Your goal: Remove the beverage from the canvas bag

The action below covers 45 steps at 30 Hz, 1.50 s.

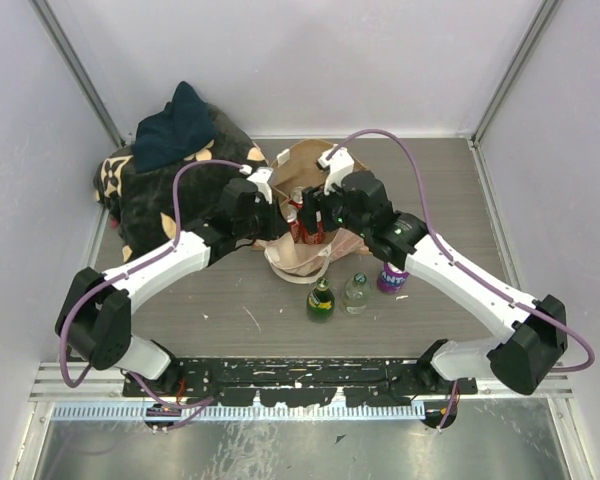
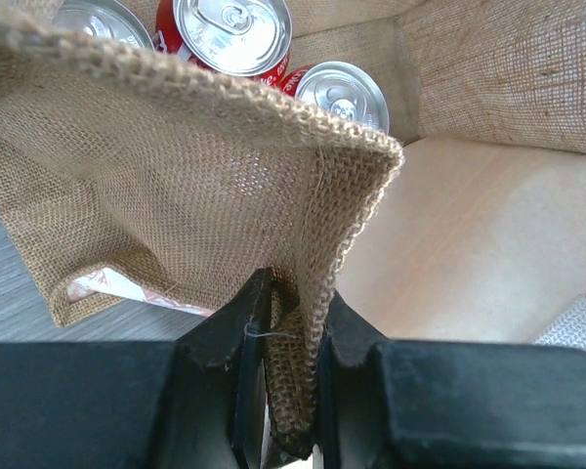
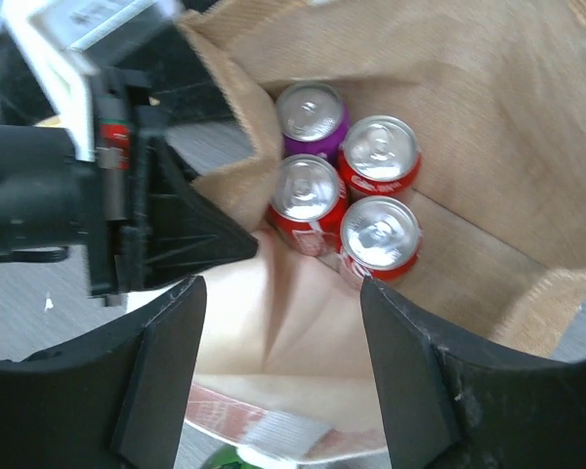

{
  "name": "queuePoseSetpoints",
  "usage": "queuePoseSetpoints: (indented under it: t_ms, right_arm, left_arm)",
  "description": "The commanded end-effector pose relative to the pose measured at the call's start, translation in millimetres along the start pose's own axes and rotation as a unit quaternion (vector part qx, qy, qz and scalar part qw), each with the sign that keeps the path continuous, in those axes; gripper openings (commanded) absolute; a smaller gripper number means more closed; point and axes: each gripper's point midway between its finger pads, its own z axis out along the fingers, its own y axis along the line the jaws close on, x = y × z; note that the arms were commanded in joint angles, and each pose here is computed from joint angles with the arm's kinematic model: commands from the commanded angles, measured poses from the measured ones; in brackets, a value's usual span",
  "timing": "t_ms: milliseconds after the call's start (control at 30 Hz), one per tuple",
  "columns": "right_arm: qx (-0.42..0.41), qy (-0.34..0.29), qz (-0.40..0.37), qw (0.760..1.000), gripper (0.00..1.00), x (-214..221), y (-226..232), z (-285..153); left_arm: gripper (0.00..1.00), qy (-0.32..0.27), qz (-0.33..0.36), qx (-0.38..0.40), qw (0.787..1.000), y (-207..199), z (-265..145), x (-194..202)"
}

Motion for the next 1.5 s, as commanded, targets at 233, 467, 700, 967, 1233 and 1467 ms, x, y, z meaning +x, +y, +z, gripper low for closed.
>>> queuePoseSetpoints:
  t_ms: [233,467,700,967,1233,1467]
  right_arm:
    - [-0.026,-0.023,-0.038,0.999,0.72,-37.2,40.7,5.8]
    - [0.086,0.07,-0.017,0.994,0.8,33.0,-12.8,33.6]
    - [0.116,0.127,-0.018,0.985,0.96,70.6,-36.8,54.6]
    - [0.139,0.148,-0.002,0.979,0.97,85.6,-64.5,70.5]
    - [0.105,0.181,-0.003,0.978,0.97,107.6,-60.2,94.2]
    - [0.094,0.175,0.006,0.98,0.87,114.6,-57.2,104.2]
  left_arm:
    - [0.0,-0.002,0.0,-0.08,0.997,31.0,-8.4,5.1]
    - [0.0,-0.033,0.0,-0.11,0.993,38.8,-21.4,-7.9]
    - [0.0,-0.025,-0.003,-0.115,0.993,41.8,-20.3,-2.5]
    - [0.1,-0.022,0.005,-0.108,0.994,40.4,-15.3,-1.7]
    - [0.14,-0.014,0.003,-0.102,0.995,38.4,-7.5,-0.7]
    - [0.19,-0.011,0.003,-0.102,0.995,39.0,-7.3,1.5]
